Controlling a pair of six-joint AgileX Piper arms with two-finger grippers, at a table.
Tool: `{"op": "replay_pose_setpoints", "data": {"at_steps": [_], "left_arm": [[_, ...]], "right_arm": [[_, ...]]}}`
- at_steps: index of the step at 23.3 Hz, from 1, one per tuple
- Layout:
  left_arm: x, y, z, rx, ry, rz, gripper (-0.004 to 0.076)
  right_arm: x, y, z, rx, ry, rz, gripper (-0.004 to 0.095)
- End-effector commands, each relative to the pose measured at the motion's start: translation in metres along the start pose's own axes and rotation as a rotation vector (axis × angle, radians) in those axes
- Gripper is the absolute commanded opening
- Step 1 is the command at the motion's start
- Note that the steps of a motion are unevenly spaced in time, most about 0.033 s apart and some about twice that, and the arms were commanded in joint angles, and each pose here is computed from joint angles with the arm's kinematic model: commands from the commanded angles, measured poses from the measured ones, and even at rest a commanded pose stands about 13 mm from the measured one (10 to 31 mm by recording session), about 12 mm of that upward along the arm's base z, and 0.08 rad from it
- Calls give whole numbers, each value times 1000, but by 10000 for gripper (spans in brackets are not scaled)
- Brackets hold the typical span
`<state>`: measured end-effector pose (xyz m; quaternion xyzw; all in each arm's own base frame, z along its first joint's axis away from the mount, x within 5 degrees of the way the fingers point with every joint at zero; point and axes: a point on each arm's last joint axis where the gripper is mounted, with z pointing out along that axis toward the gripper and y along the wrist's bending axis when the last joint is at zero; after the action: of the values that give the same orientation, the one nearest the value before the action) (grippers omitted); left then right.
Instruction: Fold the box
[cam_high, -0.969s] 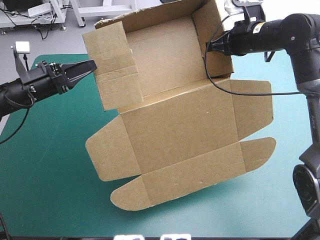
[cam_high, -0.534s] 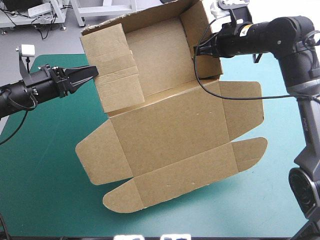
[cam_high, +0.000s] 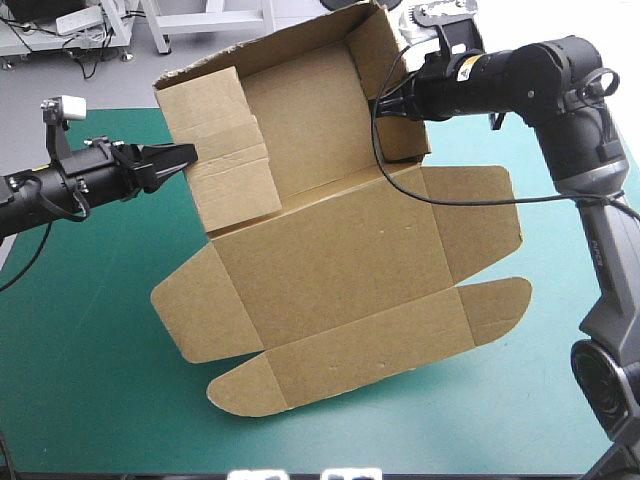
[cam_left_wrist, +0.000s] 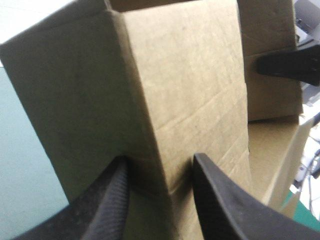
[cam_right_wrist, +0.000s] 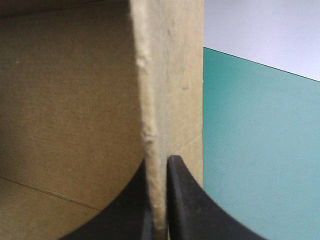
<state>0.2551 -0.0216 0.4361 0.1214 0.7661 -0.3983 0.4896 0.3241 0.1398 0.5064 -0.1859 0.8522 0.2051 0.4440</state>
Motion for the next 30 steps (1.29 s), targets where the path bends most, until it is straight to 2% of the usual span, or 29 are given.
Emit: {"op": "replay_pose_setpoints", "data": {"at_steps": [1,3,5,8,11,15,19,22,25,30], "left_arm": [[-11,-22,8,-43,-93,71,296],[-10,-22,21,-82,-103,97,278],[-11,-21,31,-103,-128,95,222],[-10,-12,40,-155,-123,119,-7],[-9,-9,41,-165,-118,121,-10],[-10,-13,40,-160,-80,140,-10],[-16,-10,36,-268,42,176,-10],[-25,-7,35,-340,128,170,-10],[-20,9,46,-366,222,110,-10],[2,46,71,-402,421,-4,-10]], "right_arm": [[-16,20,-31,-121,-162,45,2],[-16,22,-32,-143,-163,54,2],[-16,24,-32,-164,-161,63,2],[-15,24,-32,-164,-151,62,2],[-11,22,-31,-138,-109,52,2],[1,7,-19,4,29,65,2],[12,-1,3,30,103,106,2],[39,-15,40,67,246,141,2],[73,-29,78,115,376,176,2],[103,-42,114,139,443,199,2]]}}
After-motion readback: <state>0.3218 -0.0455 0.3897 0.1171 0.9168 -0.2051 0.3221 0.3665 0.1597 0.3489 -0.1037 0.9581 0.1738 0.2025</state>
